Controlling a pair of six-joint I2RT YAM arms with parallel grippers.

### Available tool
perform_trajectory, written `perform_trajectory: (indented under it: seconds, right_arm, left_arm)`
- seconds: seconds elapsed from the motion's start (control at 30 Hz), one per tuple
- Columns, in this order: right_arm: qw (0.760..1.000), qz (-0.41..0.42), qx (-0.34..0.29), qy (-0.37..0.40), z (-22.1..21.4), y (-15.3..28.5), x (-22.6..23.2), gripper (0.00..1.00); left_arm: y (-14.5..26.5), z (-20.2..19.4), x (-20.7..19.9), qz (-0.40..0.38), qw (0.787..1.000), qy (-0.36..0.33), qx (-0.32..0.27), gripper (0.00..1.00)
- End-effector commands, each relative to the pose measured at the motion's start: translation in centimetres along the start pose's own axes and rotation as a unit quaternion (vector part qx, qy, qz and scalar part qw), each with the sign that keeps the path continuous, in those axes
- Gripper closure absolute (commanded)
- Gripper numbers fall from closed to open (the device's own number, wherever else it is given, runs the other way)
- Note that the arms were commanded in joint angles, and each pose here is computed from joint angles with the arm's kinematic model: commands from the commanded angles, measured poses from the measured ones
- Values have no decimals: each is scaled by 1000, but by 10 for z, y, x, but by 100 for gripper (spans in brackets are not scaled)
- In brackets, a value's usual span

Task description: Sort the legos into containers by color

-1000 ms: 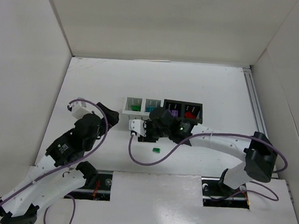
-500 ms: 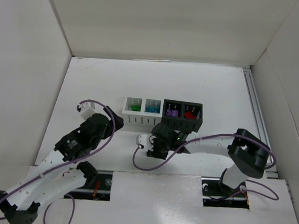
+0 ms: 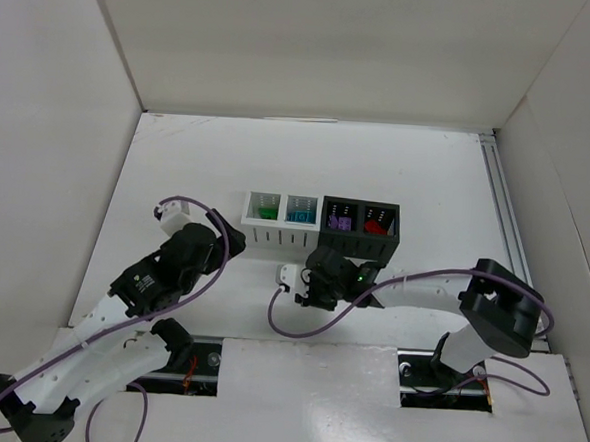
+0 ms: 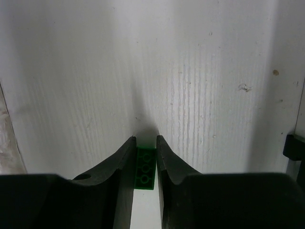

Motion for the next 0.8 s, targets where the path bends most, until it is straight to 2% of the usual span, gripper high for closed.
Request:
perform_trajectory:
  seconds: [0.0, 0.13, 0.27, 0.37, 0.47, 0.63, 0.77]
  right_arm:
    - [1000, -9, -8, -5, 0, 6, 2, 74]
    - [999, -5, -34, -1, 15, 15, 2, 77]
    - [997, -12, -77, 31, 56, 38, -6, 77]
    - [986, -37, -140, 83, 117, 71, -20, 77]
    - [977, -53, -172, 116, 151, 83, -29, 77]
    - [961, -90, -197, 173, 218, 92, -53, 78]
    - [955, -120, -200, 181, 243, 83, -75, 78]
  left_arm:
    - [-2, 1, -4, -9, 1000, 4, -5, 0]
    - [-2, 1, -4, -9, 1000, 4, -5, 0]
    - [-1, 5, -5, -8, 1000, 1, -13, 0]
    - [0, 8, -4, 1, 1000, 6, -21, 0]
    - [4, 9, -3, -3, 1000, 18, -24, 0]
    - [12, 13, 4, 5, 999, 32, -38, 0]
    - [18, 16, 5, -4, 998, 34, -46, 0]
Point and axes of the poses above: each gripper's point midway between its finger pads, its own y axis back along the fingers, its own x axis along the line the jaws close on, z = x × y, the point moved 8 cm from there along y, back along the fingers, and after that the axes turned 9 degrees about -y, right-handed, at the moved point
